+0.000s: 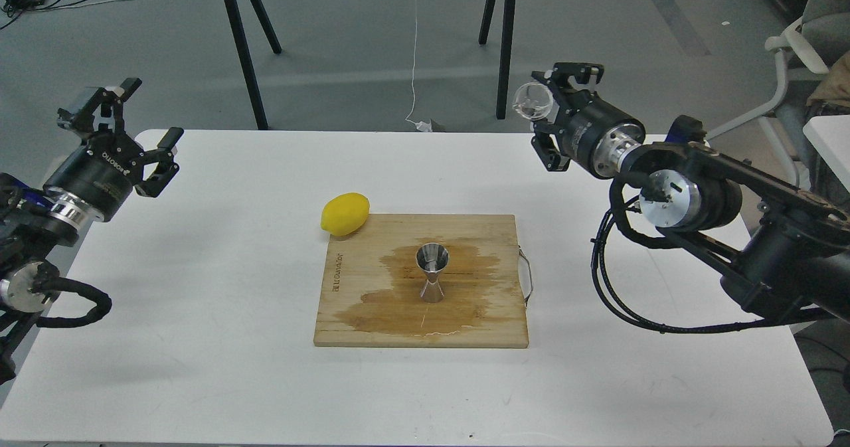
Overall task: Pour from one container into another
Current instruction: 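Turn the glass upright and carry it back toward its spot, then lower the glass onto the table and open the right gripper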
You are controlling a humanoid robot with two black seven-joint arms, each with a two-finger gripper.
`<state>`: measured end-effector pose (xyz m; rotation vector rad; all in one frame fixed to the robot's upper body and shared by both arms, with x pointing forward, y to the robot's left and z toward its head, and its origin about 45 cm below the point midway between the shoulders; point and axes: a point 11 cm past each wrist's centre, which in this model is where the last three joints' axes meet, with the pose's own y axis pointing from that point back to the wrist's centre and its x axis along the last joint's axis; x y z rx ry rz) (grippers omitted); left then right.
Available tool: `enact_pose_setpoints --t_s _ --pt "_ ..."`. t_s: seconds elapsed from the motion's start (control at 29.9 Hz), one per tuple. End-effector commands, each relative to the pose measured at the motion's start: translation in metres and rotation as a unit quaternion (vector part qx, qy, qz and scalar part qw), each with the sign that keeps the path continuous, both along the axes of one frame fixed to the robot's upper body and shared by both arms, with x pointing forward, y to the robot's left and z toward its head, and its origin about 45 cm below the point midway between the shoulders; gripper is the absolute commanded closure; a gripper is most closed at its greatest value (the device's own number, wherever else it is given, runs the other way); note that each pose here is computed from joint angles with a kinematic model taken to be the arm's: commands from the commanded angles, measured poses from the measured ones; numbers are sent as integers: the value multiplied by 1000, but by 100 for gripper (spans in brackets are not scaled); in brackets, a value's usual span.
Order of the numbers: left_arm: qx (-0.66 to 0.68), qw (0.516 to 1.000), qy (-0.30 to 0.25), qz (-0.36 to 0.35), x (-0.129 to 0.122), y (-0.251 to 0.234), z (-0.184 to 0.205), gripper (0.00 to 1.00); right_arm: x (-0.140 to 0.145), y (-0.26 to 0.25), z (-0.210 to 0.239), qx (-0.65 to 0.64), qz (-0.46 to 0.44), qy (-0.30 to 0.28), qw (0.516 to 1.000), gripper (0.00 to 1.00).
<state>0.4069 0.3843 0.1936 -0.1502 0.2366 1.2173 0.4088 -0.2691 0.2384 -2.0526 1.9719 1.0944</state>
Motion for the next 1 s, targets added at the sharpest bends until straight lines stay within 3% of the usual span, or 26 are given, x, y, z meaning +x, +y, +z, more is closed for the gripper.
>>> enact_pose_setpoints --t_s 0.0,0.33,0.57,0.97 --pt "1 1000 0 0 0 1 0 8 0 -47 -27 129 -115 60 983 63" --pt "-5 1000 3 -3 0 -5 -4 8 -53 -118 -95 301 -284 170 894 63" --pt "-5 1000 4 -4 -1 -7 -5 8 -87 -133 -127 297 -317 203 877 62" --pt "-8 1000 4 -7 0 -10 -6 8 -103 -139 -151 284 -337 231 868 59"
